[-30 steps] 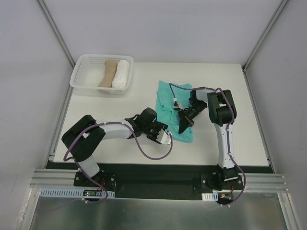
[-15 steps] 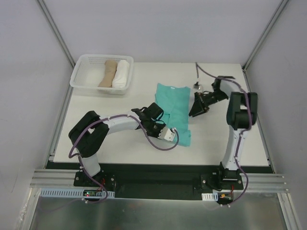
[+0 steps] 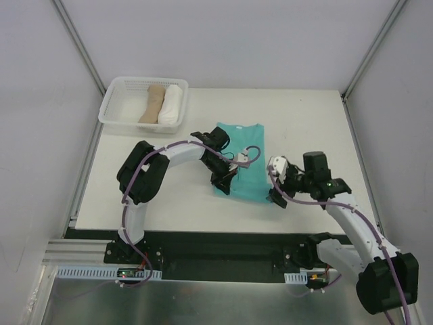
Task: Roll the t-shirts
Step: Roll the T-shirt to the center of the board.
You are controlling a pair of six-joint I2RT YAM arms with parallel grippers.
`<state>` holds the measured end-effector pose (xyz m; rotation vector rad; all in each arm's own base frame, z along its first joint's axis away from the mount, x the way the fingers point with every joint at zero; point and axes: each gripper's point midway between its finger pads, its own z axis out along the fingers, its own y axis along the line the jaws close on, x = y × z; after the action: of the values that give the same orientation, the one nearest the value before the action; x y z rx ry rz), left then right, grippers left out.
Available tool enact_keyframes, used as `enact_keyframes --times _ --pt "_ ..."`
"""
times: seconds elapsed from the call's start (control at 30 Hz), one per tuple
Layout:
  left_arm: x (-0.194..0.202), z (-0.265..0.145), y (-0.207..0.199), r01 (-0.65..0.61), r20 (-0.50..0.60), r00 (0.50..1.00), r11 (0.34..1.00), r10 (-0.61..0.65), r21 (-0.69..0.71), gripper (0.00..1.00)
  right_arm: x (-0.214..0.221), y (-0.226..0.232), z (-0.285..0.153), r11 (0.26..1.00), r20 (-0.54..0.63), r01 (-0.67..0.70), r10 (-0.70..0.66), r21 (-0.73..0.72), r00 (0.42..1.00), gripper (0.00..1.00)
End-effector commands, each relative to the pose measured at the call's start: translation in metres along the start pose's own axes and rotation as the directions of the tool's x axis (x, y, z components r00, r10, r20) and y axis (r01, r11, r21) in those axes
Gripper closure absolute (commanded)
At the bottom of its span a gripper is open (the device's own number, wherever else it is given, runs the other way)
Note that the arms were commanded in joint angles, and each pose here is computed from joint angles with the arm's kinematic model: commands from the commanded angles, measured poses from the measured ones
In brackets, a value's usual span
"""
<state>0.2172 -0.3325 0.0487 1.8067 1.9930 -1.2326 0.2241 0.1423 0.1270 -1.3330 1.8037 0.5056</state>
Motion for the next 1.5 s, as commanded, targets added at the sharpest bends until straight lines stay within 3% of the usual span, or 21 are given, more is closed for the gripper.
enact_keyframes --times 0.0,0.57,0.67,0.7,0.83,0.9,1.0,1.13,1.27,1.4,1.47 --pt "-0.011 -0.01 -0.015 0.187 0.066 0.979 0.976 -0.195 0.114 1.0 0.018 0.03 0.017 0.98 -0.017 0.195 -0.196 -0.04 0.98 0.04" --pt "-0.002 -0.015 -0.012 0.299 0.097 0.943 0.938 -0.319 0.176 1.0 0.024 0.033 0.081 0.939 -0.095 0.327 -0.337 -0.107 0.937 0.01" --pt "-0.001 -0.018 -0.012 0.309 0.11 0.936 0.931 -0.334 0.192 1.0 0.032 0.029 0.088 0.939 -0.131 0.327 -0.339 -0.108 0.932 0.12" --pt "-0.001 -0.019 -0.013 0.311 0.115 0.934 0.929 -0.337 0.198 1.0 0.033 0.03 0.089 0.942 -0.142 0.317 -0.331 -0.113 0.933 0.22" --pt "0.002 -0.022 -0.015 0.324 0.128 0.926 0.921 -0.356 0.217 1.0 0.032 0.029 0.092 0.947 -0.161 0.287 -0.309 -0.142 0.938 0.4" --pt "0.004 -0.023 -0.019 0.335 0.126 0.921 0.916 -0.368 0.223 1.0 0.033 0.034 0.091 0.947 -0.176 0.258 -0.291 -0.19 0.94 0.53" --pt "0.0 -0.026 -0.029 0.37 0.123 0.903 0.889 -0.412 0.27 1.0 0.034 0.049 0.084 0.942 -0.189 0.149 -0.212 -0.3 0.959 0.65" --pt "-0.007 -0.034 -0.044 0.462 0.089 0.848 0.811 -0.523 0.36 1.0 0.03 0.083 0.061 0.858 -0.214 -0.033 -0.09 -0.512 0.973 0.73" --pt "-0.012 -0.044 -0.038 0.528 0.093 0.789 0.747 -0.608 0.405 1.0 0.036 0.107 0.028 0.692 -0.332 -0.251 0.017 -0.677 0.943 0.8" --pt "-0.007 -0.046 -0.021 0.595 0.073 0.73 0.685 -0.68 0.42 1.0 0.035 0.092 0.026 0.591 -0.43 -0.419 0.131 -0.689 0.893 0.93" --pt "-0.003 -0.044 -0.014 0.605 0.067 0.725 0.68 -0.686 0.414 1.0 0.035 0.082 0.033 0.549 -0.468 -0.477 0.169 -0.687 0.868 0.93"
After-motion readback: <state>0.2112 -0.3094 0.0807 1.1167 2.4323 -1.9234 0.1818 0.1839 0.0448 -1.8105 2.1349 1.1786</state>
